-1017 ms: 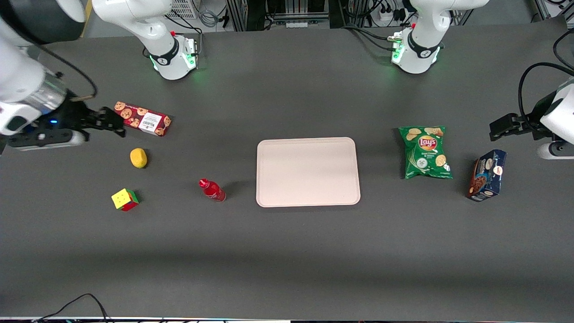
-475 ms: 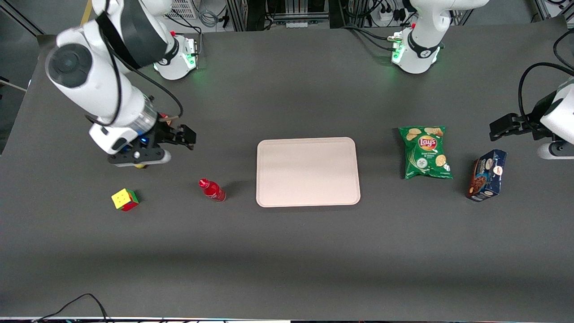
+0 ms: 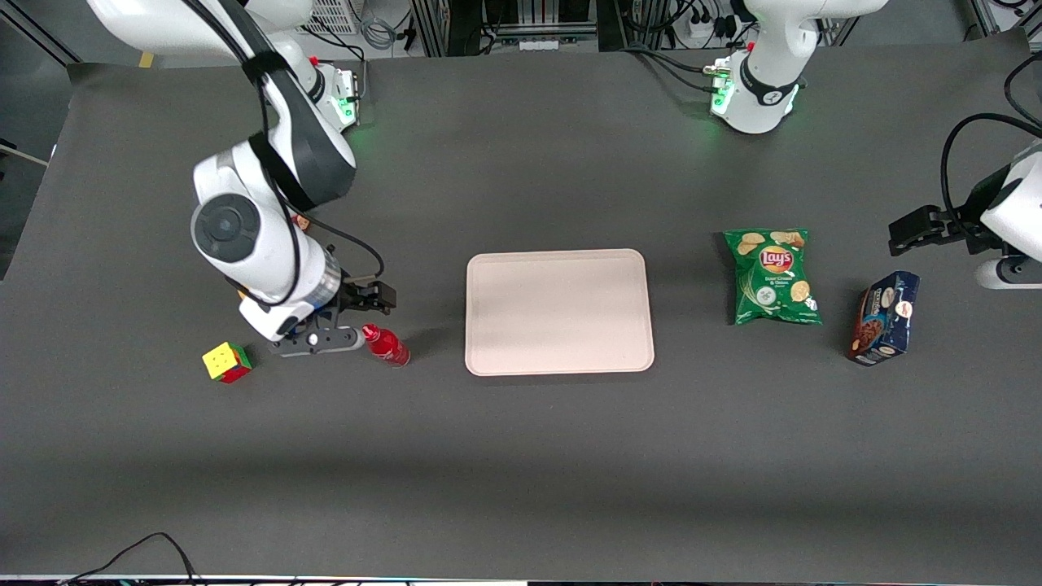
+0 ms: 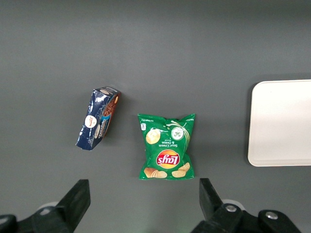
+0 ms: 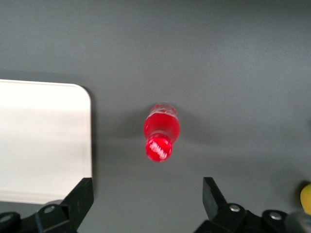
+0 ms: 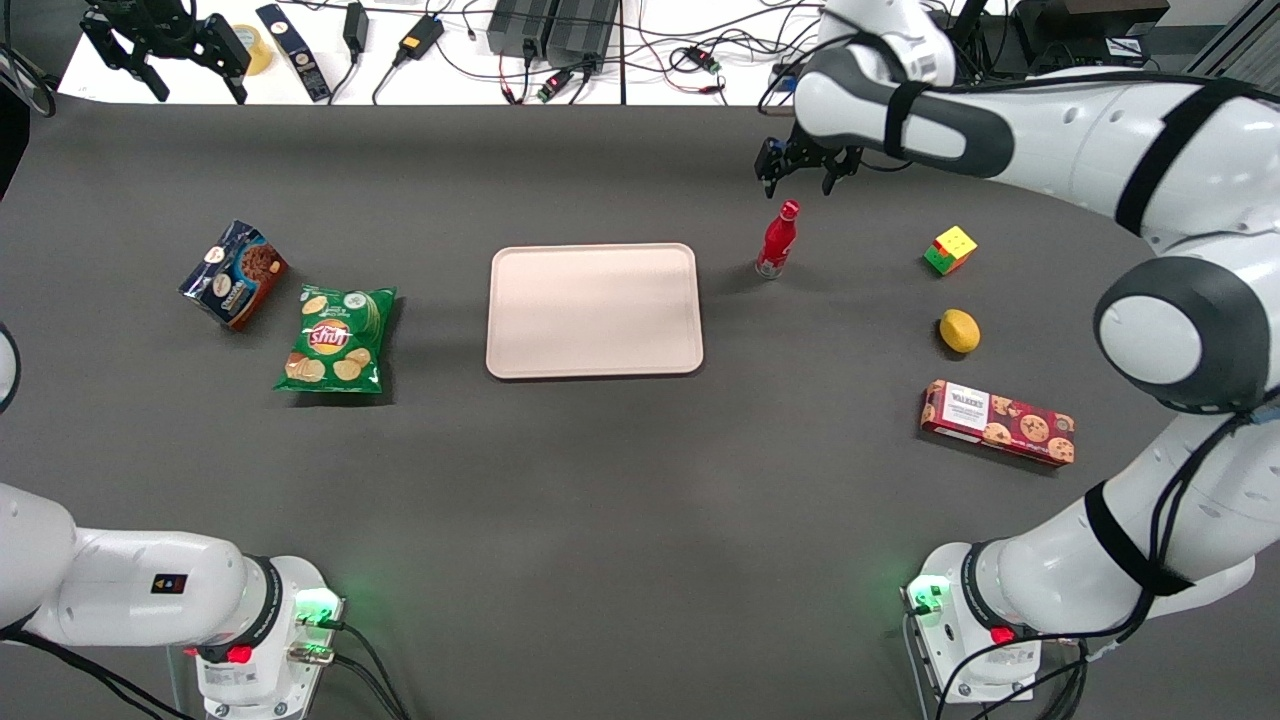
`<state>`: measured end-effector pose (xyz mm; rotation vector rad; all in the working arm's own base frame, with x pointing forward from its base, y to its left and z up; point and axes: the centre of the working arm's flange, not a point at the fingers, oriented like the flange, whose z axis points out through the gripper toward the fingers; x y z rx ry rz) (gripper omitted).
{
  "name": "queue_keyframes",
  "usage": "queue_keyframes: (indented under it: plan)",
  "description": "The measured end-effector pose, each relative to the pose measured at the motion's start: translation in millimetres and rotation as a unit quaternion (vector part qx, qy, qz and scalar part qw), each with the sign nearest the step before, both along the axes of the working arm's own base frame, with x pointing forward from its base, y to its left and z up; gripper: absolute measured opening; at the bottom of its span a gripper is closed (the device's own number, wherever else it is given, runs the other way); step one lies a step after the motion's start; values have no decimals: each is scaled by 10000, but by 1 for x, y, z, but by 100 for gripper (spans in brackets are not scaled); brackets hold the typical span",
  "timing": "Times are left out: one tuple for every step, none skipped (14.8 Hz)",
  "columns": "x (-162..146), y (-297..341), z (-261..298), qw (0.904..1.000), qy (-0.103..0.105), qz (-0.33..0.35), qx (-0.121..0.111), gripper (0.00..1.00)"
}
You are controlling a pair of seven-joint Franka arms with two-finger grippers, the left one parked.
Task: Place coke bottle on tray
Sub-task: 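Lower the right gripper and close it around the bottle's cap end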
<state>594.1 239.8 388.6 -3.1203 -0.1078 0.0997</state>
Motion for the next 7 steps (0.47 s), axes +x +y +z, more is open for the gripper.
queue_keyframes:
  plan:
    - [2,0,-11,10000,28,31,-46,100]
    - [4,0,-20,9999,48,54,-84,100]
    - [6,0,-26,9999,42,76,-112,100]
    - [7,0,-32,9999,38,91,-127,100]
    - [8,1,-36,9999,34,96,-122,100]
    - [9,1,-41,9999,44,97,-120,100]
    - [10,1,-44,9999,43,96,-113,100]
